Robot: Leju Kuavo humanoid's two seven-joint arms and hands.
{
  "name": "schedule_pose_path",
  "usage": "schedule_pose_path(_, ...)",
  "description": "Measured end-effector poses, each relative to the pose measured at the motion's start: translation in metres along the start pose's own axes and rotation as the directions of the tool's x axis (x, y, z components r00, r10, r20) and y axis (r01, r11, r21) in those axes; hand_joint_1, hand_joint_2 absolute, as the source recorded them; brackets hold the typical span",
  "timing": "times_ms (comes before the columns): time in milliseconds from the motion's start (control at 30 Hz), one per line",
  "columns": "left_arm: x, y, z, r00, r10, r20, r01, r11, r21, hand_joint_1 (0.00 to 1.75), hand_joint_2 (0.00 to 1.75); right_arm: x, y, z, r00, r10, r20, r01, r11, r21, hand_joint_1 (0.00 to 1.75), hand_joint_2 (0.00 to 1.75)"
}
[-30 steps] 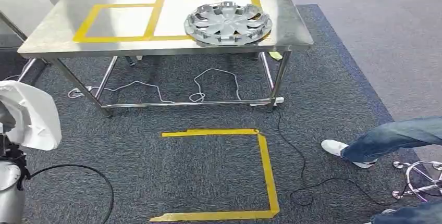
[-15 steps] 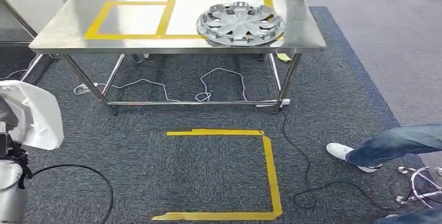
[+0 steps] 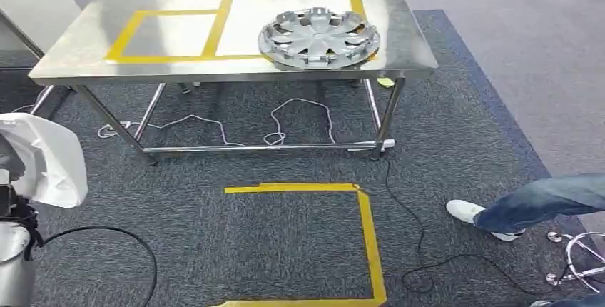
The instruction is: Take the parts from the cabinet and place them on the table.
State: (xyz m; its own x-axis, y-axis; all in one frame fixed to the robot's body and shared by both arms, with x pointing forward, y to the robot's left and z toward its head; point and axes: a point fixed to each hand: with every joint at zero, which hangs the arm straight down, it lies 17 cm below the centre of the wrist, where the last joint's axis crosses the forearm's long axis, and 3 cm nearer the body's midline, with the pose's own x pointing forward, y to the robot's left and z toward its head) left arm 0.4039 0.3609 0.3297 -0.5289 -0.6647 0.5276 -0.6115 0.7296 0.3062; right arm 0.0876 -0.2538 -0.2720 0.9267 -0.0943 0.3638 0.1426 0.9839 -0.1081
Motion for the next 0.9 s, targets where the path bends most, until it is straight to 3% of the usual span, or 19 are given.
schedule_pose_path(900,0.0009,0.0000,-0.0007,1.000,0.003,0.002,-0.003,1.000,-0.001,1.75,1.75,-0.0013,0.0005,0.0004,1.000,0.004,-0.001,-0.004,1.000,0.004,0.00,0.00)
